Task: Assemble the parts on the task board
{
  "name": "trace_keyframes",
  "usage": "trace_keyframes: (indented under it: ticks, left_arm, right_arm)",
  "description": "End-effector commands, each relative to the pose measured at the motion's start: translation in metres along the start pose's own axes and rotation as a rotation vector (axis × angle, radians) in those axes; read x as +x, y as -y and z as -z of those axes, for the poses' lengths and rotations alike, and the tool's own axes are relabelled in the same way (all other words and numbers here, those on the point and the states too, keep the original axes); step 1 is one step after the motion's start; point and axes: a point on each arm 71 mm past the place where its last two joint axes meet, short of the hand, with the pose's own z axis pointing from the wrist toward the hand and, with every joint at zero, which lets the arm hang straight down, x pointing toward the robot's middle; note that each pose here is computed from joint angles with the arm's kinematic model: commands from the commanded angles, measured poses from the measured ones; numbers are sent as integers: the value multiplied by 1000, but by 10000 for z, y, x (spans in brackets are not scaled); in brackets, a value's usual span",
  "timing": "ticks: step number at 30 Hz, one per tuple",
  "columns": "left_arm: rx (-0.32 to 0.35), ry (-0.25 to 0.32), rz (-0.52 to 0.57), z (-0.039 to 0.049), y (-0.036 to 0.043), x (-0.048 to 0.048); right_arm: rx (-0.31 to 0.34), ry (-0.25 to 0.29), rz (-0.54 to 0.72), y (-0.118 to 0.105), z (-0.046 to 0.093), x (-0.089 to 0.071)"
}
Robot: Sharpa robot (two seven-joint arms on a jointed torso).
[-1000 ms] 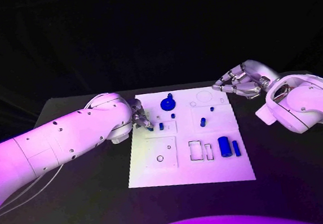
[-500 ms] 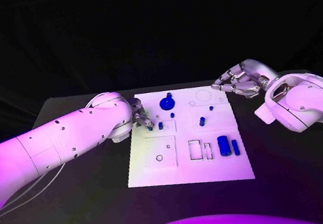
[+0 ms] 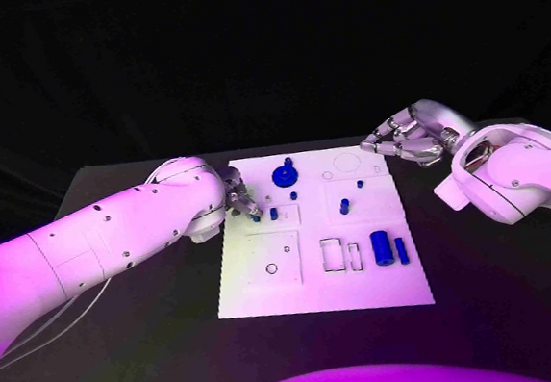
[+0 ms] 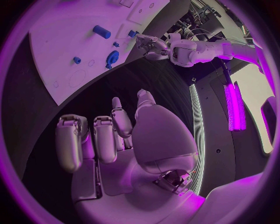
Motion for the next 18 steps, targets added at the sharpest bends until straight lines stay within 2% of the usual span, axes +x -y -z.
trace_keyframes:
  ticks: [1,18]
  left_arm:
    - [-18,-40,-20,-19,-33,68]
    - [-54,-20,4,-27,-83,45]
  right_arm:
    - [-12,-9,5,-8,1,10]
    - [-11,-8,5,-5,1,8]
